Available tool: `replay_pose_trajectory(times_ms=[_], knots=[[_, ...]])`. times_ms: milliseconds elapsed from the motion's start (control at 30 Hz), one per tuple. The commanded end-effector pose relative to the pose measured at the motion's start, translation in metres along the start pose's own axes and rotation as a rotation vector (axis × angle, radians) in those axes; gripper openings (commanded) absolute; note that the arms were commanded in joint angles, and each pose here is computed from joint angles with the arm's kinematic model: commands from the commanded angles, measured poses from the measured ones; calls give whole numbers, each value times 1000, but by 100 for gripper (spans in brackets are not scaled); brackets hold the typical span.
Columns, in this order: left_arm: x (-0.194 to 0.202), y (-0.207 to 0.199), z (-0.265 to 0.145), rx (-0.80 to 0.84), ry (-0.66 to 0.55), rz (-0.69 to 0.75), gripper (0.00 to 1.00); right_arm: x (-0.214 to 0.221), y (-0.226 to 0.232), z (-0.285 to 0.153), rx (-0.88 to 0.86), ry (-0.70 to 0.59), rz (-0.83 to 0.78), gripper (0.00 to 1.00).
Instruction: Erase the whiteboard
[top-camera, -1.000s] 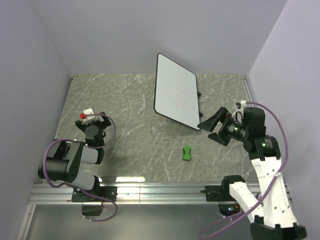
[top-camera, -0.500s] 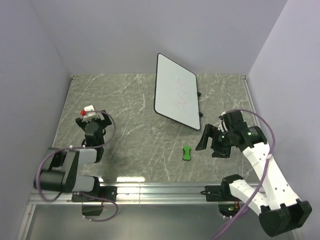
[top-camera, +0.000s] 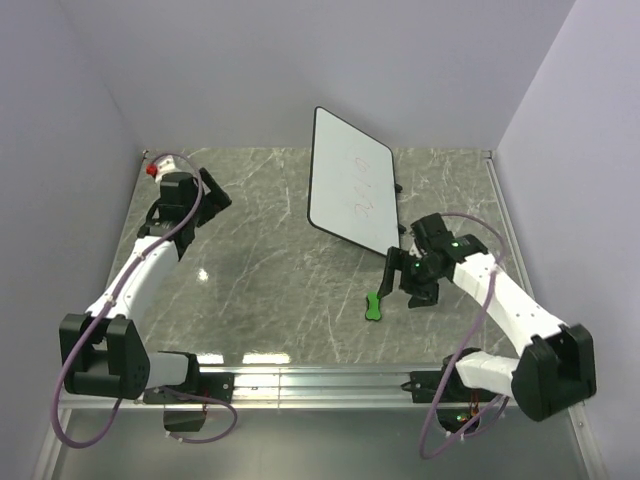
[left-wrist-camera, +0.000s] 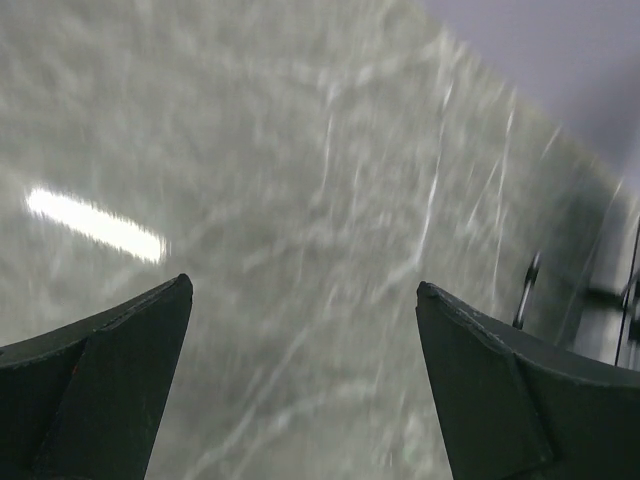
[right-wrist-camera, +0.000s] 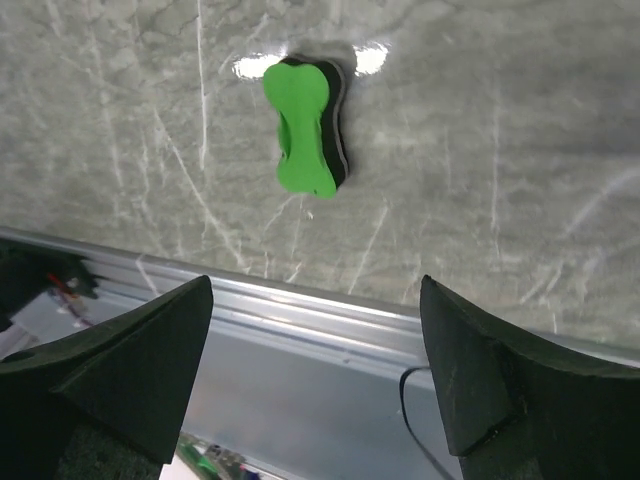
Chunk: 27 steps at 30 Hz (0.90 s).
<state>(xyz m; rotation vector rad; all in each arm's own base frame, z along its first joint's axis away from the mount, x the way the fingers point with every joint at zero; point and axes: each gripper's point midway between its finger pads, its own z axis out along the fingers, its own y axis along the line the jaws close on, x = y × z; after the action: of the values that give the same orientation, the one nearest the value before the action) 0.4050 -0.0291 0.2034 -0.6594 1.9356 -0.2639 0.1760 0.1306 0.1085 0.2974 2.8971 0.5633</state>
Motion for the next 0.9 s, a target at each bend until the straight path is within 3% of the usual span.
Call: replay_pose_trajectory(times_ms=[0, 367, 567, 867], knots=[[29, -8, -28, 38, 187, -41, 99, -16, 10, 18, 22, -47, -78, 89], [40, -1, -87, 88, 232, -46, 99, -17, 15, 67, 144, -3, -161, 83], [47, 12, -98, 53, 253, -13, 97, -16, 10, 85, 196, 20, -170, 82], [55, 20, -105, 53, 257, -1, 97, -11, 18, 98, 214, 51, -211, 65]])
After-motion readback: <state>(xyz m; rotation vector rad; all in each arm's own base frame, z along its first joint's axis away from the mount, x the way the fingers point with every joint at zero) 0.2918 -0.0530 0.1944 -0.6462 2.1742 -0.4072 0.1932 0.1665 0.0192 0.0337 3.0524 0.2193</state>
